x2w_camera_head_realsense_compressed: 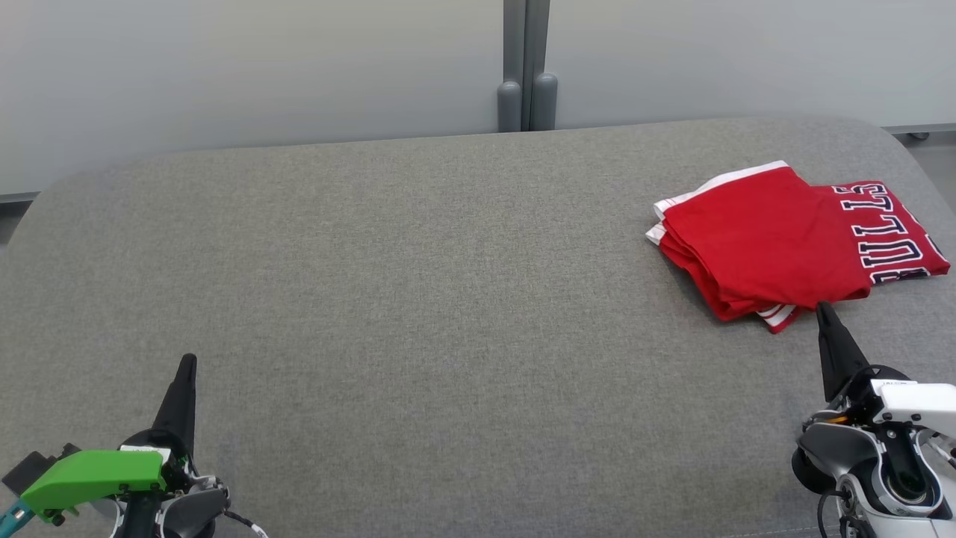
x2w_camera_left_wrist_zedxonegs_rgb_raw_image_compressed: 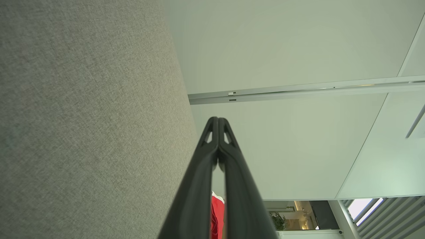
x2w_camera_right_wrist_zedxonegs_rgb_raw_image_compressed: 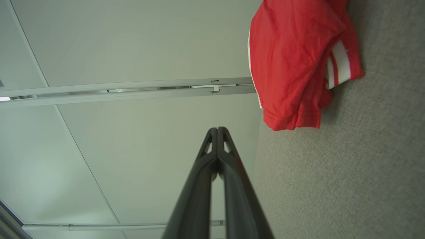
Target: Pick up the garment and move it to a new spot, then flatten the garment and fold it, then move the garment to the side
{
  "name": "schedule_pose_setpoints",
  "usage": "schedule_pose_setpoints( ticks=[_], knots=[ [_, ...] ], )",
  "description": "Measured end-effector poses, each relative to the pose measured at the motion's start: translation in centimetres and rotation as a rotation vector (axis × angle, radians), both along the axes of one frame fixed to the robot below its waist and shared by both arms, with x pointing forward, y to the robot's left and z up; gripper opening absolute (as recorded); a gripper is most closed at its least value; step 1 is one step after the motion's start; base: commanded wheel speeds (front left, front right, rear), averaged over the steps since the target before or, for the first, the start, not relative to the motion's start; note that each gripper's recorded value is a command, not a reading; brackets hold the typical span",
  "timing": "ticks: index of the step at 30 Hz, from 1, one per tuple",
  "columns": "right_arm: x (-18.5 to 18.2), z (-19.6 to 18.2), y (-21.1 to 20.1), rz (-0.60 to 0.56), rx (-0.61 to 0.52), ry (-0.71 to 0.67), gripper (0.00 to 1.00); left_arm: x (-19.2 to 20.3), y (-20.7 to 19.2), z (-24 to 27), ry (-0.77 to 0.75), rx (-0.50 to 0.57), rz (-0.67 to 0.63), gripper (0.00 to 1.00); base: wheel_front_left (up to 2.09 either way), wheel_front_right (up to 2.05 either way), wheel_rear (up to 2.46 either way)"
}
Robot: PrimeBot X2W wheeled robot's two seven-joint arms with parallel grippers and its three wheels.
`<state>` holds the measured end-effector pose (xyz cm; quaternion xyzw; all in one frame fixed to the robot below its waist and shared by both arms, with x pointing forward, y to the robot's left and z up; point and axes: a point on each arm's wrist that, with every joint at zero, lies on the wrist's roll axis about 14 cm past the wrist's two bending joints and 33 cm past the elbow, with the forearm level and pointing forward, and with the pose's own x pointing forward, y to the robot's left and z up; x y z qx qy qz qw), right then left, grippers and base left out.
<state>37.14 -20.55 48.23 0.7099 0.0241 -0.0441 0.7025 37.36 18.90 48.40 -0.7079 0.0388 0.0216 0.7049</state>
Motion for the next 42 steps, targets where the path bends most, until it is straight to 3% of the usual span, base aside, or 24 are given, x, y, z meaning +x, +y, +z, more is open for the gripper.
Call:
schedule_pose_setpoints(
  ticks=[42],
  knots=[
    [-0.02, -0.09, -0.01, -0.002, 0.005, 0.002, 0.0, 0.01, -0.01, 0.06, -0.002, 0.0, 0.0, 0.0, 0.0, 0.0, 0.0]
  ],
)
